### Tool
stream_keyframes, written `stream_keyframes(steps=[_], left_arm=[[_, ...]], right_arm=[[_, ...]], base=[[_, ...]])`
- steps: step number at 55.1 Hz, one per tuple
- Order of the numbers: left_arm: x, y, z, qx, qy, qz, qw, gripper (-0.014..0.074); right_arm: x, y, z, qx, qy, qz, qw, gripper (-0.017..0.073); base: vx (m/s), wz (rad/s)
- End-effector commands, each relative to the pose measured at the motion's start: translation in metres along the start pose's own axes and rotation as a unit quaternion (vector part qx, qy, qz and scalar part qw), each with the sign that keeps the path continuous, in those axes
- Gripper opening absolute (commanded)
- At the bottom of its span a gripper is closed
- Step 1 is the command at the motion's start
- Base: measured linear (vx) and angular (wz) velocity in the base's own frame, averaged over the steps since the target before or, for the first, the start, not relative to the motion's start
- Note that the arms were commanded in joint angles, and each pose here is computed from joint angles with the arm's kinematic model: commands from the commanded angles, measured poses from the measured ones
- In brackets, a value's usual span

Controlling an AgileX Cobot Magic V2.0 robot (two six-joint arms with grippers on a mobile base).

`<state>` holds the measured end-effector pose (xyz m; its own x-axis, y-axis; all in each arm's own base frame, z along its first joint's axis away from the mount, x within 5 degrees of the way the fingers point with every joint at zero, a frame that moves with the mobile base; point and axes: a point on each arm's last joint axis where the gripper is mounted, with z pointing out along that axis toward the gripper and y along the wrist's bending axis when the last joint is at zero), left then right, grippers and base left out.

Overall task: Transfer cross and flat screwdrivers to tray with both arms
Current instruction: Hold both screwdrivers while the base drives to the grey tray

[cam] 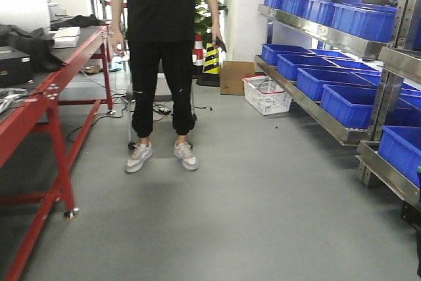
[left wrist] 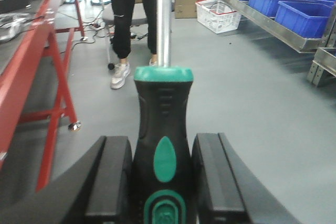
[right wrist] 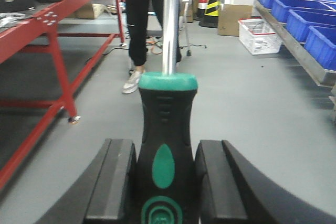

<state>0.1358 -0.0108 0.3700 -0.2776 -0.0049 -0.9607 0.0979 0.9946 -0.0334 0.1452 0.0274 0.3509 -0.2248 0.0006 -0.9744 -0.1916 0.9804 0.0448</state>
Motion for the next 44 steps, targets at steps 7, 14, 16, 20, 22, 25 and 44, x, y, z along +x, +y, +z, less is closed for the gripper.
stream_keyframes(steps=[7,14,16,20,22,25,44], left_arm=[[-0.0167,-0.0002,-0.0046,-0.002,-0.060,-0.005,0.998,0.0000],[-0.0167,-0.0002,-0.0046,-0.002,-0.060,-0.005,0.998,0.0000],[-0.0167,-0.0002,-0.0046,-0.002,-0.060,-0.005,0.998,0.0000],[-0.0167,-0.0002,-0.0046,-0.002,-0.060,-0.005,0.998,0.0000],[-0.0167,-0.0002,-0.0046,-0.002,-0.060,-0.005,0.998,0.0000],[-0.0167,-0.0002,-0.0046,-0.002,-0.060,-0.005,0.998,0.0000],[-0.0167,-0.0002,-0.0046,-0.002,-0.060,-0.005,0.998,0.0000]], right_arm=[[-0.0206,-0.0008,-0.0055,0.006,-0.069,-0.004,0.998,-0.0008],[-0.0206,-0.0008,-0.0055,0.006,-0.069,-0.004,0.998,-0.0008],[-0.0206,-0.0008,-0.0055,0.006,-0.069,-0.004,0.998,-0.0008],[-0.0206,-0.0008,-0.0055,0.006,-0.069,-0.004,0.998,-0.0008],[-0.0206,-0.0008,-0.0055,0.006,-0.069,-0.004,0.998,-0.0008],[-0.0206,-0.0008,-0.0055,0.006,-0.069,-0.004,0.998,-0.0008],[-0.0206,-0.0008,-0.0055,0.006,-0.069,-0.004,0.998,-0.0008]], base=[[0.56,-0.21],[0.54,-0.30],[0.53,-0.39],[0.52,-0.43],[0.51,-0.47],[0.51,-0.50],[0.49,-0.60]])
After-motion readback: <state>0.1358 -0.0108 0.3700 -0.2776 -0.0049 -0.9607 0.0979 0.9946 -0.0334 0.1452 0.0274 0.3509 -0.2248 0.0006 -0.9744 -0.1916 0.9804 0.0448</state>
